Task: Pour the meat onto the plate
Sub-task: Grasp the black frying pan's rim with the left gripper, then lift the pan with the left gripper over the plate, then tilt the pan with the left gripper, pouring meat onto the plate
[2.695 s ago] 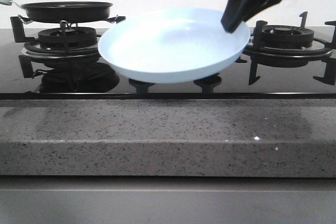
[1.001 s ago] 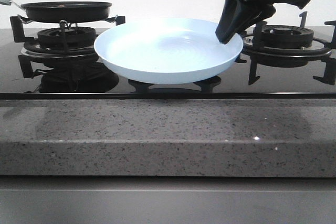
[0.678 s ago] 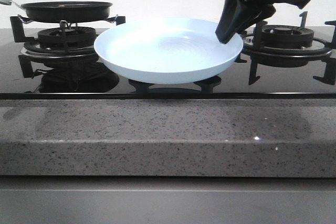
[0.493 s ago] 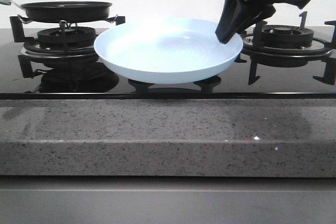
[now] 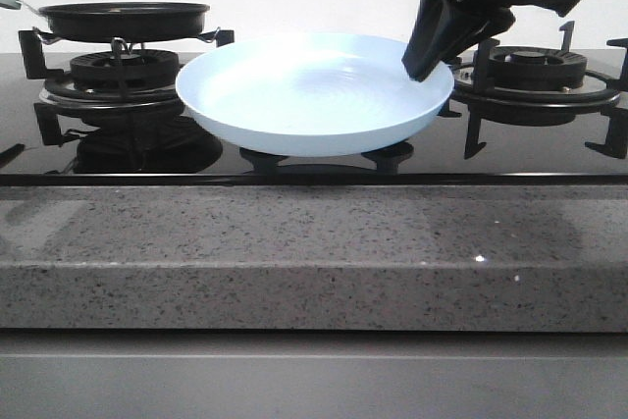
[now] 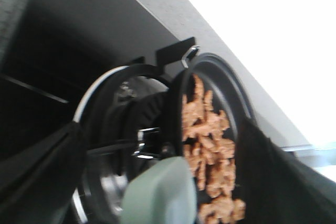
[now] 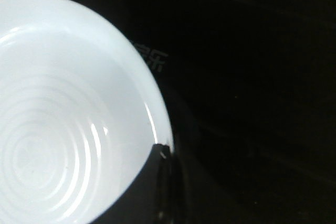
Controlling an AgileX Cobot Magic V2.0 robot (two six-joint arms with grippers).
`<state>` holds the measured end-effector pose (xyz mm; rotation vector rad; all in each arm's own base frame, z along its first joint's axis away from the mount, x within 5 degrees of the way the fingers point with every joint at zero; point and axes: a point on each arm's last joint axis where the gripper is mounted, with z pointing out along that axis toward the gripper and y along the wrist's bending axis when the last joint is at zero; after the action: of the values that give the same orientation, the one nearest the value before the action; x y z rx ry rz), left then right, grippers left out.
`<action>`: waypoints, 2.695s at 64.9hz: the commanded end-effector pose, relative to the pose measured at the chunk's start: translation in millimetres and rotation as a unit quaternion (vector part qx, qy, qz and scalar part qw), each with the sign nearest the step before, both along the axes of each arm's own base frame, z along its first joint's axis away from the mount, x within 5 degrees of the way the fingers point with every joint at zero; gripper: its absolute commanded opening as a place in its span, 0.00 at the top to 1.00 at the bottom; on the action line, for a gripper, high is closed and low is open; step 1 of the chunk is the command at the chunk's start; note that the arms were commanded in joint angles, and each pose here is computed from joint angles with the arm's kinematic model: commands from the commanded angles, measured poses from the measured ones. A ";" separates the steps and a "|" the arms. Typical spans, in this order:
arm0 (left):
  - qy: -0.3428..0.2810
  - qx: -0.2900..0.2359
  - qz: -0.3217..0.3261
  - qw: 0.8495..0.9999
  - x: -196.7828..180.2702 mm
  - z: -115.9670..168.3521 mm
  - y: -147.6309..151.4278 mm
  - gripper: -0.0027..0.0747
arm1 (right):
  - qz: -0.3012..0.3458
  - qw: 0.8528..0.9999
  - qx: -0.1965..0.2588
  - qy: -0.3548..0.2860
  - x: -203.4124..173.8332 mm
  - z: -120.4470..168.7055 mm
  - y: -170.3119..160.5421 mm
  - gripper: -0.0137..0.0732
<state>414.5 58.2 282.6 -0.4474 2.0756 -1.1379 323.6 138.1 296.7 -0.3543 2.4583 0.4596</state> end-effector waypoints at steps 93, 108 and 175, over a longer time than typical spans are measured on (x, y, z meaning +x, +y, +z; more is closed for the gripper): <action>-0.202 -0.044 -0.038 0.978 -57.9 118.2 -15.5 0.99 | -0.003 0.999 0.013 -0.044 -0.3 20.3 -1.2 0.98; -0.228 -0.021 -0.033 0.973 -98.5 125.0 -30.2 0.99 | -0.003 0.999 0.013 -0.044 -0.3 20.3 -1.2 0.98; -0.444 0.183 -0.183 0.858 -171.5 135.6 -165.6 0.99 | -0.003 0.999 0.013 -0.044 -0.3 20.3 -1.2 0.98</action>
<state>254.8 -104.3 386.4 0.5948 1.6350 -0.8649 323.6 138.1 296.8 -0.3540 2.4577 0.4595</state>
